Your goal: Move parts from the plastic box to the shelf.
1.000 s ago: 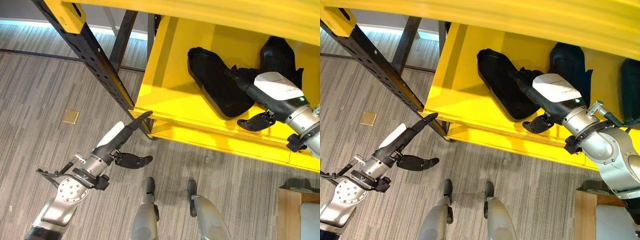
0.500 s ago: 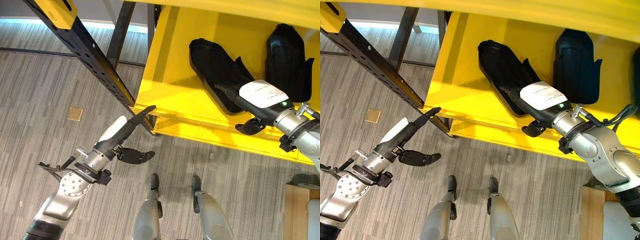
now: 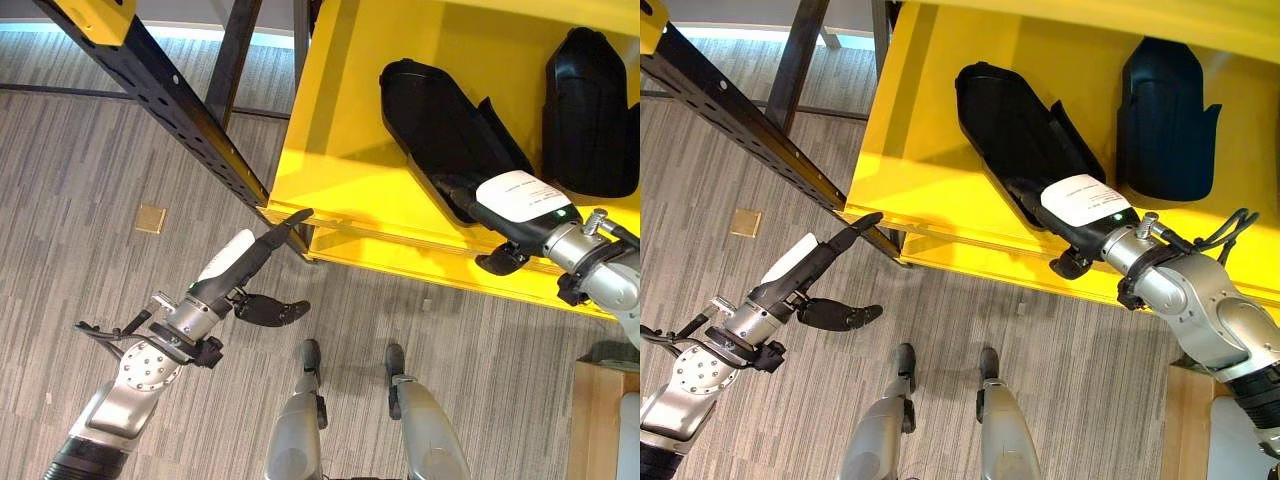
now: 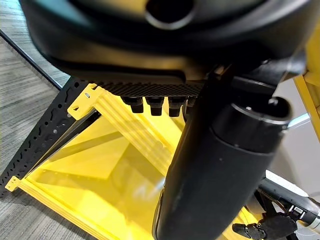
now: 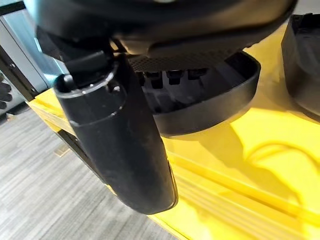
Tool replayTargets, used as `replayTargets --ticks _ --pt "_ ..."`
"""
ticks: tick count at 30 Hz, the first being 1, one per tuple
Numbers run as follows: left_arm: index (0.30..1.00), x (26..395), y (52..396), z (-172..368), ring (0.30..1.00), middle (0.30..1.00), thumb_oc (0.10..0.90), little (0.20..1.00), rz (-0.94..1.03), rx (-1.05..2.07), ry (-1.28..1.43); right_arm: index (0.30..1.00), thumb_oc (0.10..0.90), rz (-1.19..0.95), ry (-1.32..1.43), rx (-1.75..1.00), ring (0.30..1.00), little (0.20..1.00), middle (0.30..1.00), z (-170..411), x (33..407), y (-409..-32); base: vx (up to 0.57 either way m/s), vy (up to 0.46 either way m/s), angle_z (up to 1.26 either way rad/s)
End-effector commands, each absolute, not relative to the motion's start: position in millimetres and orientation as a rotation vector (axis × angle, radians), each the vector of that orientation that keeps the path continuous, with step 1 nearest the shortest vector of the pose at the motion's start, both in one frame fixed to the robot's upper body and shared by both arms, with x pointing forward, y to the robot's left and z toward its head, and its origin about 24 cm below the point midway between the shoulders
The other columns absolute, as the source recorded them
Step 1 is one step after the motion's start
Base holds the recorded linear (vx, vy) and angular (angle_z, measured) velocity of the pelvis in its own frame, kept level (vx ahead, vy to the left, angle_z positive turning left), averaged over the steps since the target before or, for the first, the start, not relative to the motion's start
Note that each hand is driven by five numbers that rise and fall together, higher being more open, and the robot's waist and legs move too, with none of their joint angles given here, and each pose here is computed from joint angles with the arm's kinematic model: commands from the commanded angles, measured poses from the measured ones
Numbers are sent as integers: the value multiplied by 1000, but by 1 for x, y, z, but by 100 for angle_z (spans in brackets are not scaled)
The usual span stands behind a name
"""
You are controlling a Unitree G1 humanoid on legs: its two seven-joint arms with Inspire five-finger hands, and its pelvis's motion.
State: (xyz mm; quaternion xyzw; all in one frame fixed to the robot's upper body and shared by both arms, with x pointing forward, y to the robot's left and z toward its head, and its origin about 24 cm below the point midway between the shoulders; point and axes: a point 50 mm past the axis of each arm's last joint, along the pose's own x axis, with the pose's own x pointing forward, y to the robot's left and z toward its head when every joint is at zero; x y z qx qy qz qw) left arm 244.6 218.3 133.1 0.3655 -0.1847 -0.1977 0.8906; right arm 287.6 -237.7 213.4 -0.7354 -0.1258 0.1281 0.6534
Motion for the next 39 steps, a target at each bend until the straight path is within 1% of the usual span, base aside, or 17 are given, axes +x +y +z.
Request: replayTargets --ticks 1,3,7,11,23,24,25,26,31,32,34,39 --pt "1000 239 214 160 1000 1000 900 1000 -402 788 -532 1000 900 99 -463 -1692 1000 1000 1000 263 288 -233 0 0 0" --pt "1000 241 218 157 1000 1000 900 1000 -370 753 -505 1000 900 59 -463 -1677 1000 1000 1000 262 290 -237 0 0 0" --pt "1000 243 221 158 1000 1000 900 1000 -313 723 -504 1000 900 80 -454 -1647 1000 1000 1000 258 293 -235 0 0 0" --pt "1000 242 218 162 1000 1000 900 1000 -321 811 -553 1000 900 78 -437 -1612 1000 1000 1000 258 293 -234 0 0 0" --pt "1000 245 214 166 1000 1000 900 1000 -327 773 -558 1000 900 90 -421 -1552 1000 1000 1000 254 303 -232 0 0 0" --pt "1000 246 214 166 1000 1000 900 1000 -323 759 -554 632 637 91 -414 -1535 632 632 632 254 304 -232 0 0 0" --pt "1000 246 214 166 1000 1000 900 1000 -322 759 -553 564 588 91 -413 -1535 564 564 564 254 304 -232 0 0 0" --pt "1000 246 215 165 1000 1000 900 1000 -318 755 -550 300 400 96 -408 -1541 300 300 300 252 306 -231 0 0 0" --pt "1000 245 215 164 1000 1000 900 1000 -319 748 -549 300 400 103 -404 -1543 300 300 300 249 306 -232 0 0 0" --pt "1000 245 215 163 1000 1000 900 1000 -320 748 -553 300 400 88 -446 -1613 300 300 300 250 304 -232 0 0 0" --pt "1000 245 215 162 1000 1000 900 1000 -316 750 -550 300 400 72 -465 -1626 300 300 300 252 303 -233 0 0 0" --pt "1000 246 215 162 1000 1000 900 1000 -313 748 -554 300 400 53 -483 -1624 300 300 300 255 303 -235 -2 2 -1"
